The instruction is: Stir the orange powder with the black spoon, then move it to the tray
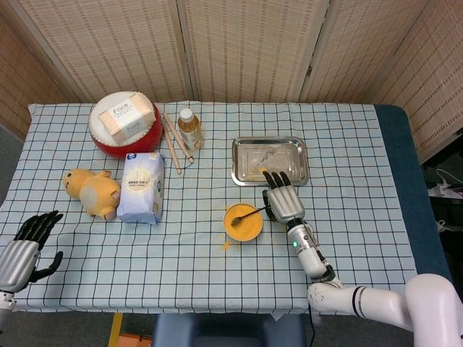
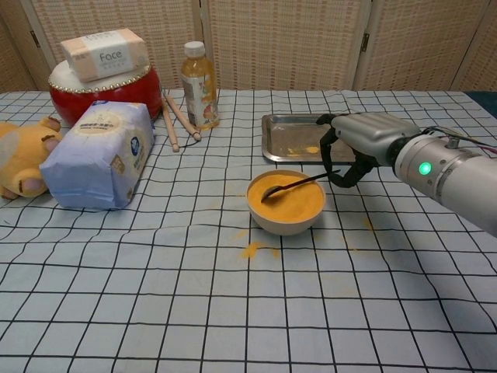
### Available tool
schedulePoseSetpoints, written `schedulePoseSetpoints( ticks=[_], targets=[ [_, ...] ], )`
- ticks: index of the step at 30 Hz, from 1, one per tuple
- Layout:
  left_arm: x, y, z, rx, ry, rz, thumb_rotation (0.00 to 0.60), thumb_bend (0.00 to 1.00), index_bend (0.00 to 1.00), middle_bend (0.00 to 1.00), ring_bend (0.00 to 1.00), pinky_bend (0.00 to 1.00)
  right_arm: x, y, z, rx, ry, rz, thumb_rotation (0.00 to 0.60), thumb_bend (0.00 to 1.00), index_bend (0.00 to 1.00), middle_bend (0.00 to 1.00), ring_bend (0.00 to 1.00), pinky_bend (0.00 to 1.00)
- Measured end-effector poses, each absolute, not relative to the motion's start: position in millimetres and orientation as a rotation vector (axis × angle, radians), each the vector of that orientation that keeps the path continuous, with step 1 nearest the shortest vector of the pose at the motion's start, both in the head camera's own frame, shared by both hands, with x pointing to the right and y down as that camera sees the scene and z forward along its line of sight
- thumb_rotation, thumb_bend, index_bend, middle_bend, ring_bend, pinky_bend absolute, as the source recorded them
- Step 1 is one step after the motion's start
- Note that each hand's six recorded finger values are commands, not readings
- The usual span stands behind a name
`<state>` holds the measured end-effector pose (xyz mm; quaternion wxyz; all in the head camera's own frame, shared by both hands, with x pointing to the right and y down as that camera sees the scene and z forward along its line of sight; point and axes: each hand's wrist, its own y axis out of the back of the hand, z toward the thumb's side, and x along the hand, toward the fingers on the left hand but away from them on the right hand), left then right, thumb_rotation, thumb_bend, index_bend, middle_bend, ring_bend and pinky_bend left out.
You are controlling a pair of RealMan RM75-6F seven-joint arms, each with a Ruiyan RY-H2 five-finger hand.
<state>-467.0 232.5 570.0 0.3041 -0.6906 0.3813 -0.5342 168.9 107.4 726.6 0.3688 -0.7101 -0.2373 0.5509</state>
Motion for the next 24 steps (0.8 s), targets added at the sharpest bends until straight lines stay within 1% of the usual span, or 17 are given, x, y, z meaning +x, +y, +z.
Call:
schedulePoseSetpoints(
  ticks=[3,10,16,24],
  targets=[
    [-467,233,569,-1.830,1.011,-1.411,0.600,0.47,0.00,0.00,0.00,0.04,169,107,726,-1.823,-0.609,1.414,0.600,0.39,0.57,0.00,0.00,0.01],
    [-466,233,569,-1.830,1.007,-1.407,0.600,0.47,0.00,0.00,0.00,0.04,170,107,724,-1.820,-0.611,1.413,0.600,0.47,0.60,0.00,0.00,0.01],
    [-467,233,569,-1.827,1.007,-1.407,0.600,0.47,0.00,0.00,0.00,0.03,170,106,718,-1.817,-0.618,1.393,0.600,0.49,0.63,0.01,0.00,0.01],
    [-465,233,569,-1.829,1.005,-1.405,0.600,0.47,0.00,0.00,0.00,0.04,167,105,703,-1.775,-0.615,1.316,0.600,0.49,0.68,0.05,0.00,0.04]
  ],
)
